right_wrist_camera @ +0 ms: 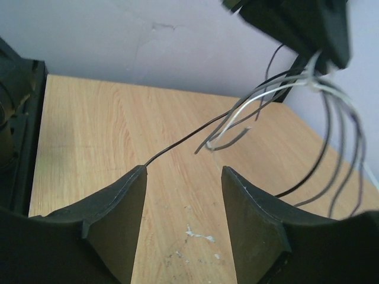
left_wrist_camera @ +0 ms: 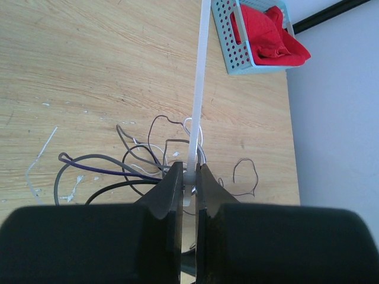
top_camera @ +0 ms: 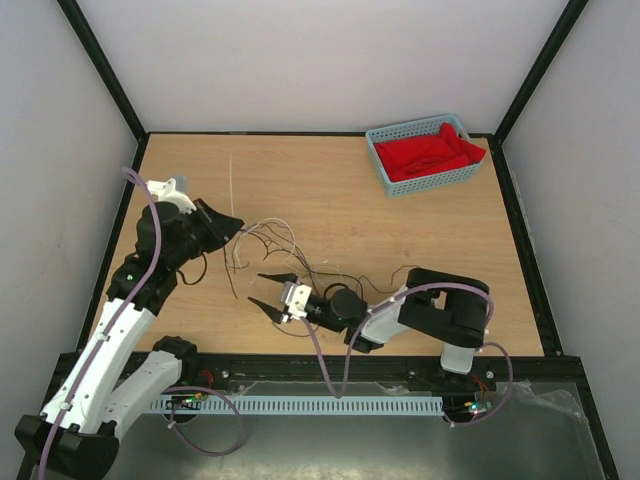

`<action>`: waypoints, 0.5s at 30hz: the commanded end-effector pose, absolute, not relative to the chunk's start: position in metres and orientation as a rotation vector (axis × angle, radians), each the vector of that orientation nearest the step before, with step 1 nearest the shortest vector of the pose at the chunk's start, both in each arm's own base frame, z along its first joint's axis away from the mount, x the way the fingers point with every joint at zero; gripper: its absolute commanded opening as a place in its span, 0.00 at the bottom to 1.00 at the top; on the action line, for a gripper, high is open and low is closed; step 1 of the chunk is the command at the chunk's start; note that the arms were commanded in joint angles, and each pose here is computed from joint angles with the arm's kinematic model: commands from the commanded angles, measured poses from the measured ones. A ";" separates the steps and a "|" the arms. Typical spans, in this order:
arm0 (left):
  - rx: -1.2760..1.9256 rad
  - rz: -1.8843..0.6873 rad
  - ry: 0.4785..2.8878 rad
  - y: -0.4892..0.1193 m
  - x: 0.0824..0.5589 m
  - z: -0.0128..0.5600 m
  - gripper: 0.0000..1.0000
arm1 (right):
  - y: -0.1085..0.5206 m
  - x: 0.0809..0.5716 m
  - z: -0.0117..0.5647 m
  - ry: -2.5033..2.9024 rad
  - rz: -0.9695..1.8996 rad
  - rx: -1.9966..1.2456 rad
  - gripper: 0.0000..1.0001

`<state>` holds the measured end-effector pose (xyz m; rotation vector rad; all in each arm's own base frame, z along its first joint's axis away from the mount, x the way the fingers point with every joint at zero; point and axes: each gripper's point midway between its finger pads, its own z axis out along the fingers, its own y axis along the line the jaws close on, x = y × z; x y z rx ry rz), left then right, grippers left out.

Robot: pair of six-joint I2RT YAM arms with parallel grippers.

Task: Zip-tie the wires
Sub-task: Adjust the cable at the center of the board.

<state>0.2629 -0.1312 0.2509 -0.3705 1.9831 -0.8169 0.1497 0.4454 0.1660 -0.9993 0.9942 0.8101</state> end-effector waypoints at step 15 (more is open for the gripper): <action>0.089 -0.906 2.001 -0.163 0.244 0.274 0.00 | 0.380 0.166 0.232 0.923 0.874 -0.819 0.59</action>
